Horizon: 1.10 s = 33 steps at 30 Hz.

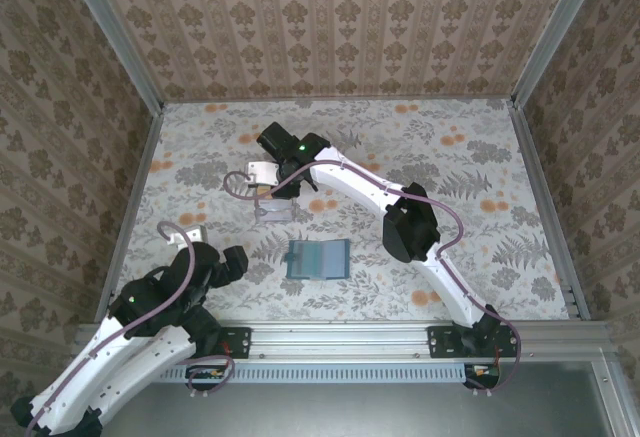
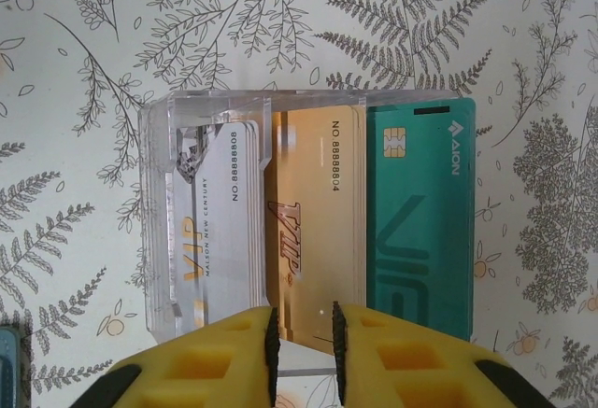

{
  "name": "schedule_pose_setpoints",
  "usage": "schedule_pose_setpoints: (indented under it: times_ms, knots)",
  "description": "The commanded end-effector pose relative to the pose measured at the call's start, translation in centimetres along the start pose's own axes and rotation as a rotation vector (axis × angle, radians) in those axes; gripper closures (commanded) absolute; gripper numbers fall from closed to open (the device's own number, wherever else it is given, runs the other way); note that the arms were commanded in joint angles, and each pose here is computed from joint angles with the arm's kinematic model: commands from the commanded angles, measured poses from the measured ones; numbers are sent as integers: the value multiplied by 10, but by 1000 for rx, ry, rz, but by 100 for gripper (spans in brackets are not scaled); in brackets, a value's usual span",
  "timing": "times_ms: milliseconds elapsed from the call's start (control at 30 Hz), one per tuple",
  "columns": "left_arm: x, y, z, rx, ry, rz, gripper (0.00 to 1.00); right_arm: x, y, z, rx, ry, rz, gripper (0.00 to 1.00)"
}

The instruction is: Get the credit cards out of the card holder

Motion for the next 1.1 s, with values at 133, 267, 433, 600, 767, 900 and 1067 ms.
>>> schedule_pose_setpoints:
  times_ms: [133,267,433,600,767,900,1067]
  knots:
    - [5,-5,2,1,-22,-21,0,4,-1,-10,-35,37,-10,66]
    - [4,-3,-2,-17,-12,-19,0,11,-13,-19,-54,112,-59,62]
    - [4,0,-11,-60,2,-15,1,18,-44,-29,-36,304,-190,59]
    - [9,7,-37,-173,22,-17,9,13,-83,-26,-16,529,-355,58]
    - [8,23,-75,-308,41,24,24,-18,-107,-10,39,811,-440,58]
    - [1,40,-102,-371,62,68,38,-57,-110,12,48,998,-407,58]
    - [-10,54,-126,-376,121,102,48,-112,-107,46,36,1124,-329,58]
Point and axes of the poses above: each hand's point on the last joint's axis, 136 mm out from that joint toward the fingers, its own y axis out along the fingers, its own z axis along the line the jaws close on, x = y × z, the point moved 1 cm from there along -y, back along the fingers, and after that the axes turned 10 degrees about y, right-handed, at the moved point
